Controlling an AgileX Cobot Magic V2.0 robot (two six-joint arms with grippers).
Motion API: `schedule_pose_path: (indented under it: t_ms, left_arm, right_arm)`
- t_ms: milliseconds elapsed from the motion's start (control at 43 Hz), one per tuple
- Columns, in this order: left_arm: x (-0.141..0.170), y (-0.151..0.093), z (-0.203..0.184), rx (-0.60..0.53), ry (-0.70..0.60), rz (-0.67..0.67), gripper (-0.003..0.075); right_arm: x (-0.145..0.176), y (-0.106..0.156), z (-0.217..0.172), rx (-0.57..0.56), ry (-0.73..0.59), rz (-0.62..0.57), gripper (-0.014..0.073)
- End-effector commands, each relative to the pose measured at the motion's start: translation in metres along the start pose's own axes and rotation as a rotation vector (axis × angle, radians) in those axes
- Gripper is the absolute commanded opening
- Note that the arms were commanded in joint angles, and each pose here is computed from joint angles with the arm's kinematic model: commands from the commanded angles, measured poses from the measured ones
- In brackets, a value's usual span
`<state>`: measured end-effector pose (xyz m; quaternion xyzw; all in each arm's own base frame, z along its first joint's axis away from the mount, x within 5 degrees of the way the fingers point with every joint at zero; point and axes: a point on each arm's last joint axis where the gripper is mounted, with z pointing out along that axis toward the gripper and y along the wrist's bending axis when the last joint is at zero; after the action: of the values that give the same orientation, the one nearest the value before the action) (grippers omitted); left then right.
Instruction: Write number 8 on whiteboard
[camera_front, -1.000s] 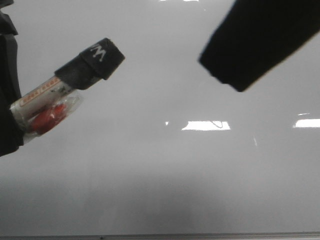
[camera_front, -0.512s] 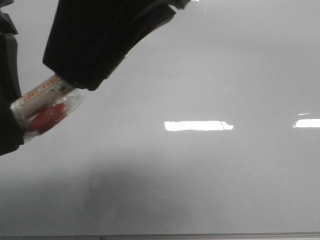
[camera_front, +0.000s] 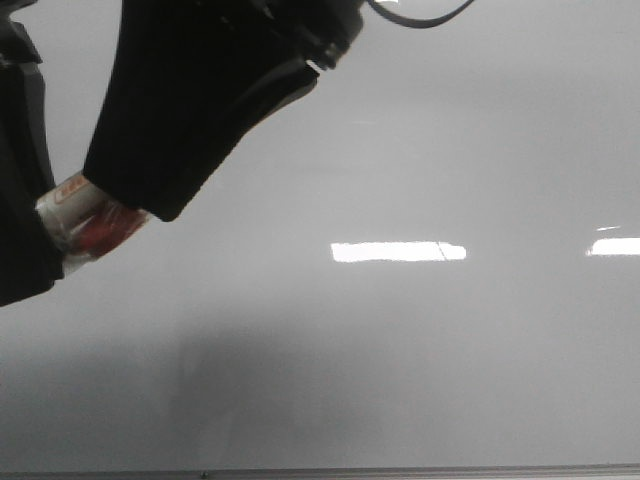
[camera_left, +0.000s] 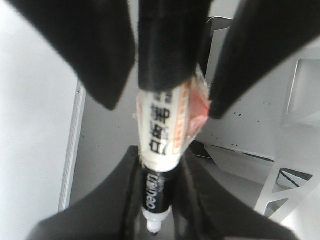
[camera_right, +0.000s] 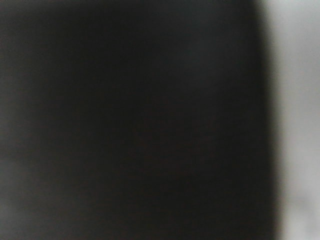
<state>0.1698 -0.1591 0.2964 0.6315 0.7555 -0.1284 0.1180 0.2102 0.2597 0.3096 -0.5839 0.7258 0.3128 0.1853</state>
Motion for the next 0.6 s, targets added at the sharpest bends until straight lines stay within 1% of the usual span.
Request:
schedule_pose_path:
  t_ms: [0,70,116,140,186,209,279,349,465,581]
  left_arm:
    - [-0.009,-0.002,-0.013,-0.038,-0.077,0.011,0.0017]
    - [-0.01,-0.001,-0.014,-0.042,-0.083,0.004,0.011]
    - [-0.01,-0.001,-0.014,-0.046,-0.088,-0.016,0.0207]
    - [-0.01,-0.001,-0.014,-0.047,-0.09,-0.026,0.0256]
    - [-0.011,0.0,-0.014,-0.051,-0.095,-0.042,0.0353]
    - [-0.011,0.0,-0.014,-0.053,-0.097,-0.051,0.0414]
    - [-0.011,-0.001,-0.014,-0.049,-0.1,-0.057,0.0517]
    - [-0.011,-0.001,-0.014,-0.048,-0.101,-0.084,0.0554]
    - [-0.009,0.0,-0.016,-0.045,-0.102,-0.137,0.0545]
    - [-0.005,-0.003,-0.025,-0.036,-0.147,-0.17,0.0545]
  right_arm:
    - [-0.014,0.011,-0.018,-0.011,-0.09,-0.023,0.0137]
    - [-0.014,0.012,-0.018,-0.016,-0.086,-0.024,0.0013]
    - [-0.013,0.012,-0.018,-0.017,-0.085,-0.024,-0.0064]
    - [-0.013,0.012,-0.018,-0.017,-0.085,-0.024,-0.0073]
    - [-0.013,0.012,-0.019,-0.017,-0.085,-0.023,-0.0062]
    - [-0.013,0.011,-0.019,-0.016,-0.085,-0.021,-0.0063]
    - [-0.013,0.01,-0.021,-0.01,-0.087,-0.018,-0.0063]
    - [-0.011,0.008,-0.023,-0.013,-0.082,-0.01,-0.0063]
    - [-0.001,0.002,-0.035,-0.019,-0.065,0.02,-0.0062]
    - [0.013,-0.008,-0.052,0.048,-0.097,0.076,-0.0059]
